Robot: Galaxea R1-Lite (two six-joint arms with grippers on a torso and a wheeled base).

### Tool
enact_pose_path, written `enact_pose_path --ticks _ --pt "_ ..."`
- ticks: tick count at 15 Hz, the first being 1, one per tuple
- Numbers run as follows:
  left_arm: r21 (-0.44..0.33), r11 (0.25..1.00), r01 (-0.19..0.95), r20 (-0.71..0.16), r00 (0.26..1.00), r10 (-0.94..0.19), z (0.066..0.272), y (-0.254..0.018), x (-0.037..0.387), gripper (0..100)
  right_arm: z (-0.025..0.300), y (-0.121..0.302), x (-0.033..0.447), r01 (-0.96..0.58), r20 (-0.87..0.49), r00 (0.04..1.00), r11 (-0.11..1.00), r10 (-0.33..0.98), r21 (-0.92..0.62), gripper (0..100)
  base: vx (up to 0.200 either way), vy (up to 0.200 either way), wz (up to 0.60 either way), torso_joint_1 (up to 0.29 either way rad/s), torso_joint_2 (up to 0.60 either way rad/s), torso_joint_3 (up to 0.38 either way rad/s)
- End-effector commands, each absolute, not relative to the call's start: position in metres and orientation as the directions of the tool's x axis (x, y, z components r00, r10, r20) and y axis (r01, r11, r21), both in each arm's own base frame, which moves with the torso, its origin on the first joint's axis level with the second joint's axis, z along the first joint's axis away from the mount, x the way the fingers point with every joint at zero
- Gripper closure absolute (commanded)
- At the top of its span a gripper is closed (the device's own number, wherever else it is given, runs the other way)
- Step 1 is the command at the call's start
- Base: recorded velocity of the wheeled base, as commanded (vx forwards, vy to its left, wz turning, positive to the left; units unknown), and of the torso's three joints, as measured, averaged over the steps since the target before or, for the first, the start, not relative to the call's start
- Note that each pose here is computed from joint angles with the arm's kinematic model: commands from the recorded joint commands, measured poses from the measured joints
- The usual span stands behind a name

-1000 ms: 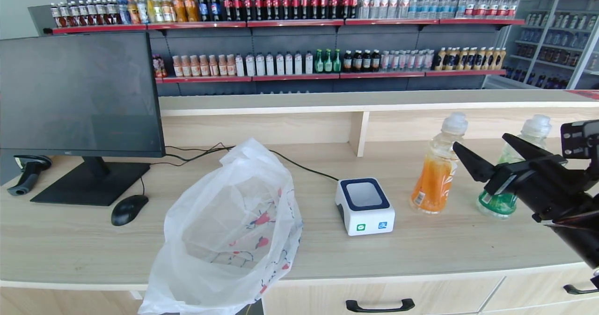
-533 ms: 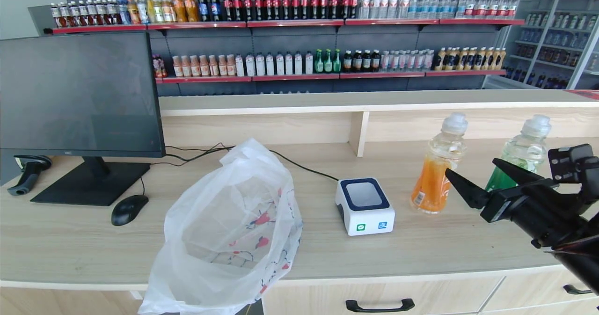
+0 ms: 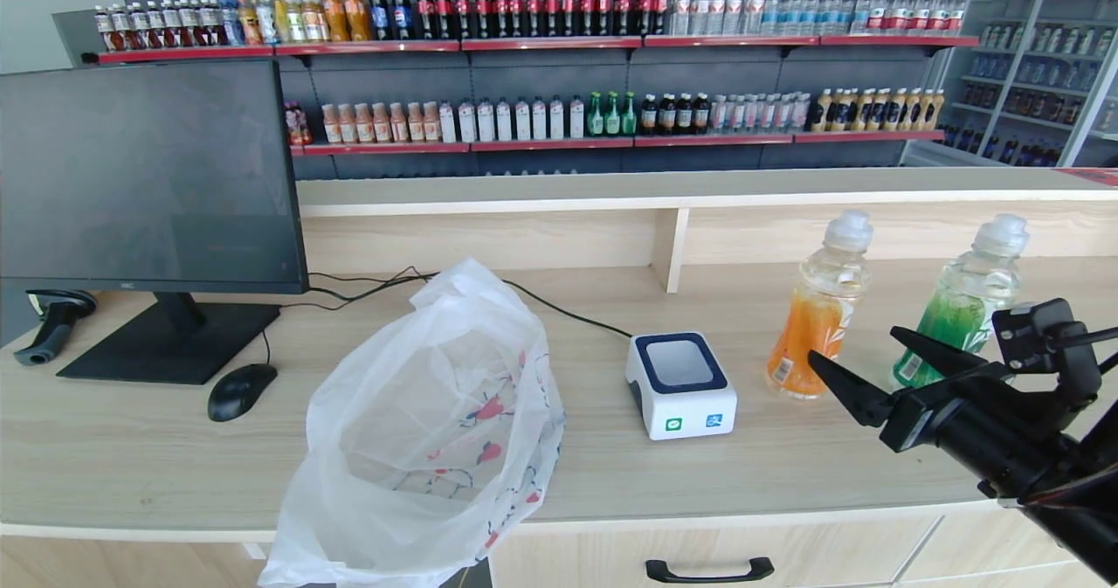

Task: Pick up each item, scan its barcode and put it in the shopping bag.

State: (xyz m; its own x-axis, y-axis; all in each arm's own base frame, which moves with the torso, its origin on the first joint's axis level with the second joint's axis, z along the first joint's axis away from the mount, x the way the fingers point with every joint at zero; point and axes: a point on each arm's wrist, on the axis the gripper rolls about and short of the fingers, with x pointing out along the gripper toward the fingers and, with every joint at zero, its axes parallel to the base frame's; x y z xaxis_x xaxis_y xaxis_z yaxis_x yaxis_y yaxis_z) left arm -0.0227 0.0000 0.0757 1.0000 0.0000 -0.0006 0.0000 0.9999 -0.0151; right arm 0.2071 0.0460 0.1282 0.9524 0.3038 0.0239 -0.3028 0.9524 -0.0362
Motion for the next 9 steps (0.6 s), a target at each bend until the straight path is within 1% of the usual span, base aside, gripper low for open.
enact_pose_path --ticks 1,3,6,8,9 --pt "-0.015 1.000 0.000 0.000 1.000 0.000 0.076 0.000 -0.023 0 0.126 0.051 0.208 -0.325 0.017 0.945 0.945 0.325 -0.037 0 0.000 0.000 0.00 0.000 0.00 0.000" --pt "-0.015 1.000 0.000 0.000 1.000 0.000 0.076 0.000 -0.023 0 0.122 0.050 0.212 -0.317 -0.005 0.949 0.948 0.317 -0.035 0 0.000 0.000 0.00 0.000 0.00 0.000" --pt "-0.015 1.000 -0.002 0.000 1.000 0.002 0.076 0.000 -0.023 0 0.116 0.037 0.226 -0.248 -0.023 0.969 0.968 0.247 -0.033 0 0.000 0.000 0.00 0.000 0.00 0.000" --pt "-0.015 1.000 0.000 0.000 1.000 0.000 0.076 0.000 -0.023 0 0.114 0.036 0.234 -0.239 -0.027 0.971 0.970 0.238 -0.033 0 0.000 0.000 0.00 0.000 0.00 0.000" --pt "-0.015 1.000 -0.002 0.000 1.000 0.002 0.076 0.000 -0.023 0 0.107 0.036 0.239 -0.236 -0.055 0.971 0.971 0.234 -0.028 0 0.000 0.000 0.00 0.000 0.00 0.000"
